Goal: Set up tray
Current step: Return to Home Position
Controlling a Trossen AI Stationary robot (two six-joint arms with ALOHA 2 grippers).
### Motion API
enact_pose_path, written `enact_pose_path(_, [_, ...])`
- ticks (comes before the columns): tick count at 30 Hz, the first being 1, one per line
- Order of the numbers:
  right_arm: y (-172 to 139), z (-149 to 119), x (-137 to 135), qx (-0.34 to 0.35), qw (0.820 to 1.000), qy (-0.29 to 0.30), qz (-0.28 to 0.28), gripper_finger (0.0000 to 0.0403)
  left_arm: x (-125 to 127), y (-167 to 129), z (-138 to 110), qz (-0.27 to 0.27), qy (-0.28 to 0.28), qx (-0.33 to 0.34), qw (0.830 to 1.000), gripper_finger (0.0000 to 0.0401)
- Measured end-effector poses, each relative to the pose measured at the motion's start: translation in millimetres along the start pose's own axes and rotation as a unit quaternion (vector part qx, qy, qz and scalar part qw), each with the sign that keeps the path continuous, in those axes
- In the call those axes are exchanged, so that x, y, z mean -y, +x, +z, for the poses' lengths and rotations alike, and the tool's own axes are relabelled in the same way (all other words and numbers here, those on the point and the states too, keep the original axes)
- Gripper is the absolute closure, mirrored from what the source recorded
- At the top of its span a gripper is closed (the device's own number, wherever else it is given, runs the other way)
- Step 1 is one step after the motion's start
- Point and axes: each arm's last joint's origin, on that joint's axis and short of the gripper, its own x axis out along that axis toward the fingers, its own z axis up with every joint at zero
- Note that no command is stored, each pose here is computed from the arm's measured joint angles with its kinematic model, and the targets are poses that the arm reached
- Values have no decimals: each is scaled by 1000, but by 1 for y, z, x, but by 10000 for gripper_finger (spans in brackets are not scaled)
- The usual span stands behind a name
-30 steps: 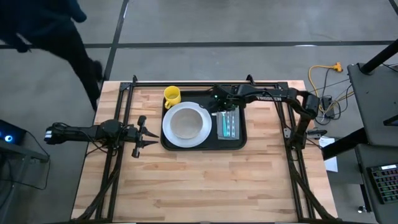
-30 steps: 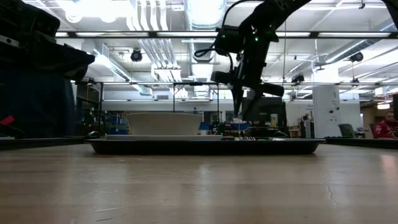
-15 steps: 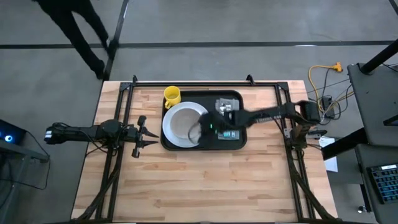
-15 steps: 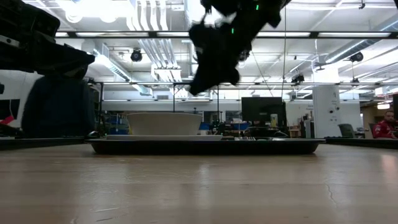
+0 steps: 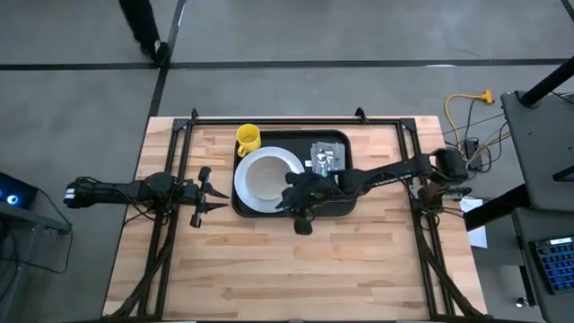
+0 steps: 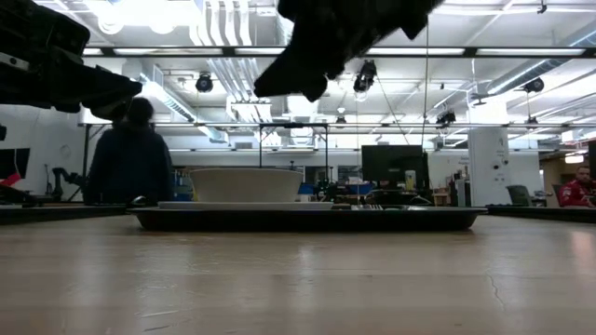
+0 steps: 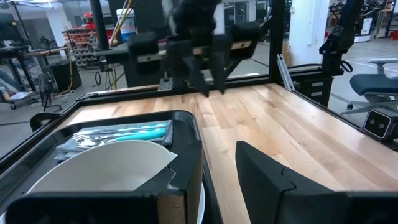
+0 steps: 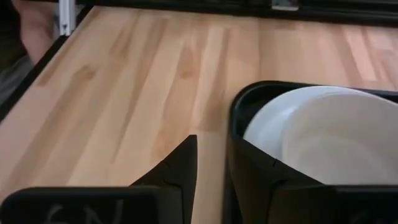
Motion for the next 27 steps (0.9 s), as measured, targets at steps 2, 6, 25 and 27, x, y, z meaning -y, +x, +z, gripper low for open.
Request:
enact_pose_path(2, [-2,-11,5,15,1000,-3,-5,319,0,0,0,0,0,0,1000,318])
enact_pose_path(6, [-17,-30,15,93,996,-6,-7,314,0,0,0,0,0,0,1000,318])
enact_pose_path(25, [-133,-60,-3,286,958,-17,-12,332,0,0,0,0,0,0,1000,318])
enact_pose_path(27, [-136,-66,-4,284,957,-46,-21,332,0,0,0,0,0,0,1000,318])
